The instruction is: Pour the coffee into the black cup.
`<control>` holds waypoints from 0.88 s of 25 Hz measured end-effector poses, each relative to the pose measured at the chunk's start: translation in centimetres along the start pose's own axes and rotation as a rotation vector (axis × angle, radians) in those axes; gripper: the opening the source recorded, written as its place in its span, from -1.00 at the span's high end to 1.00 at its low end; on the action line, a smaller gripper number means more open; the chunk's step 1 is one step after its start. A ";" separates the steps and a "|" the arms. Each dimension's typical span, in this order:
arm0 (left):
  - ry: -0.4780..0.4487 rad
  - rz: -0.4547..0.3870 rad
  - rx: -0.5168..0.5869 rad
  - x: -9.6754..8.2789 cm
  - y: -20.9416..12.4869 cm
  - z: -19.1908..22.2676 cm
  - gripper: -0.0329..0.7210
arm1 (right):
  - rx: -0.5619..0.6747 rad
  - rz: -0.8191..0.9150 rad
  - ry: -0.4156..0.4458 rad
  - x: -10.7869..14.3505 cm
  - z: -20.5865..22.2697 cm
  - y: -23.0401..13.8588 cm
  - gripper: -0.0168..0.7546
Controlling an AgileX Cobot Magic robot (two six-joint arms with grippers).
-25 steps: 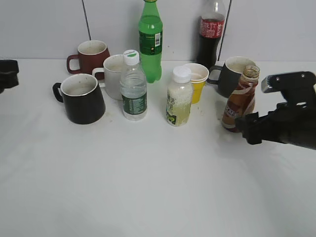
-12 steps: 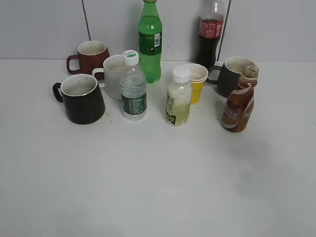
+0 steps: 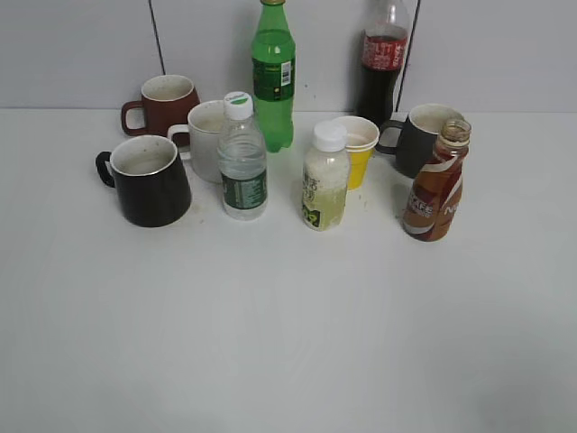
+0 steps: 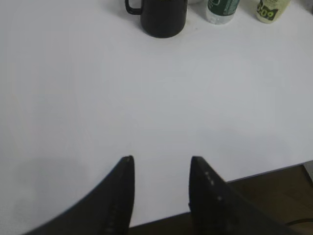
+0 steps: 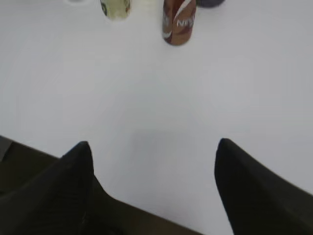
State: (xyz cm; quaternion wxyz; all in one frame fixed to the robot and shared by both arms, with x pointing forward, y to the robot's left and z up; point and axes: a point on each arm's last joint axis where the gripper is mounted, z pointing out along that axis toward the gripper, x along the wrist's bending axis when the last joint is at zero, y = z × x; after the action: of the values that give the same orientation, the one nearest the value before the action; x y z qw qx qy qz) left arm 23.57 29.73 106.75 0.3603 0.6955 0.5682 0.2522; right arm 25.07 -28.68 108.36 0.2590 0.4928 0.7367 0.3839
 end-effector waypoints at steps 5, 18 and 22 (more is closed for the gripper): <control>0.001 0.005 -0.029 0.0 -0.3 0.1 0.14 | -0.117 -0.007 -0.005 0.3 -0.6 -2.8 -0.54; 0.040 0.033 -0.127 0.4 0.3 1.1 0.14 | -0.175 0.006 0.025 0.6 -0.2 -3.5 -0.53; 0.040 0.033 -0.127 0.4 0.3 1.1 0.14 | -0.176 0.006 0.025 0.6 -0.2 -3.5 -0.53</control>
State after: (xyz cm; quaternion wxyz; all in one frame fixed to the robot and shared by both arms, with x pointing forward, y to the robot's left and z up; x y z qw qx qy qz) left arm 24.65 29.90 106.26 0.3880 0.6752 0.5467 0.3077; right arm 22.87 -28.99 105.63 0.2910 0.4655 0.7018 0.4541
